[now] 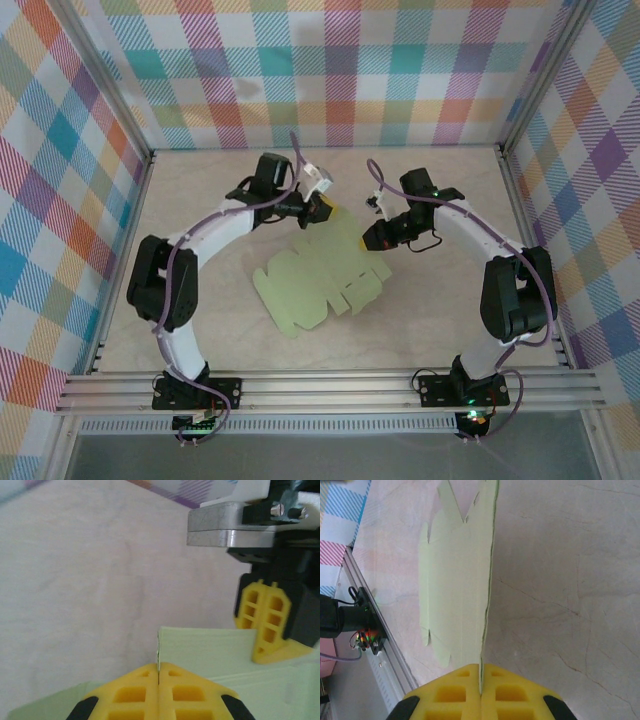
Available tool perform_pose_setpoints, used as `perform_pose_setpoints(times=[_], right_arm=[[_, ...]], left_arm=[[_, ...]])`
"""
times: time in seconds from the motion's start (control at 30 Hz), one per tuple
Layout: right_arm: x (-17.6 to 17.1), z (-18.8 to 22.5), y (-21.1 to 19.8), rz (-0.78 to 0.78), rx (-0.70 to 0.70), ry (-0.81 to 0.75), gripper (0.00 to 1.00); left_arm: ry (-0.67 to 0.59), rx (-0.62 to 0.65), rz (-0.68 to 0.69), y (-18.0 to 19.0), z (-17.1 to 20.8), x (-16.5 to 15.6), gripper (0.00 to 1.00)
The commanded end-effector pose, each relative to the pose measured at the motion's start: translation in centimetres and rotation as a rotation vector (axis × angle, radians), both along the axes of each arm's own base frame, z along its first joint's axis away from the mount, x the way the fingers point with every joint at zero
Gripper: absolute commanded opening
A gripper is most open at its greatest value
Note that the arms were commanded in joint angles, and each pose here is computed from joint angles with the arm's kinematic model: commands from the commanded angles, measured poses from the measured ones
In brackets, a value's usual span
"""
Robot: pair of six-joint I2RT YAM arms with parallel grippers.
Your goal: Fold the paper box
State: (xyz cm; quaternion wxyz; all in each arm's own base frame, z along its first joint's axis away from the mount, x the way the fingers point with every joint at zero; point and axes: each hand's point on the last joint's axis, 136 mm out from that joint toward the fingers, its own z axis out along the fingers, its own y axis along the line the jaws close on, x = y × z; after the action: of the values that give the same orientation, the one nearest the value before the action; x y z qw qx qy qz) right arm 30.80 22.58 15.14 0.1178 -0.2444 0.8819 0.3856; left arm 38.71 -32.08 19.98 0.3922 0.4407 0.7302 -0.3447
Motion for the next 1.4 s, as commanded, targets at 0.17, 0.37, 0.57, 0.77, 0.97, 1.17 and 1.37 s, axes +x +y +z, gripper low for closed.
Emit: perform_pose_setpoints(times=[0.17, 0.37, 0.57, 0.77, 0.97, 1.17, 1.37], right_arm=[[2.2, 2.9, 0.9, -0.048, 0.084, -0.058, 0.0], [2.2, 3.3, 1.3, -0.04, 0.114, -0.062, 0.0], [2.3, 3.2, 1.4, -0.038, 0.129, -0.052, 0.0], [2.1, 3.1, 1.2, -0.029, 0.118, -0.065, 0.0], [1.6, 3.1, 0.9, -0.014, 0.094, -0.091, 0.0], [0.9, 3.7, 0.9, 0.003, 0.118, -0.097, 0.0], [0.0, 4.1, 1.0, 0.044, 0.136, -0.107, 0.0]], left_arm=[[-0.356, 0.15, 0.249, -1.7, 0.4, -0.1, 0.0], [-0.547, 0.234, 0.305, -3.6, -0.2, -1.5, 0.0], [-0.642, 0.34, 0.33, -4.9, -1.6, -1.6, 0.01], [-0.515, 0.258, 0.295, -4.4, -1.0, -1.6, 0.01], [-0.223, 0.184, 0.067, -4.1, -1.4, -2.3, 0.07], [-0.047, 0.063, -0.052, -2.6, -0.3, -1.6, 0.07], [0.13, 0.056, -0.214, -1.0, 0.1, -2.2, 0.06]])
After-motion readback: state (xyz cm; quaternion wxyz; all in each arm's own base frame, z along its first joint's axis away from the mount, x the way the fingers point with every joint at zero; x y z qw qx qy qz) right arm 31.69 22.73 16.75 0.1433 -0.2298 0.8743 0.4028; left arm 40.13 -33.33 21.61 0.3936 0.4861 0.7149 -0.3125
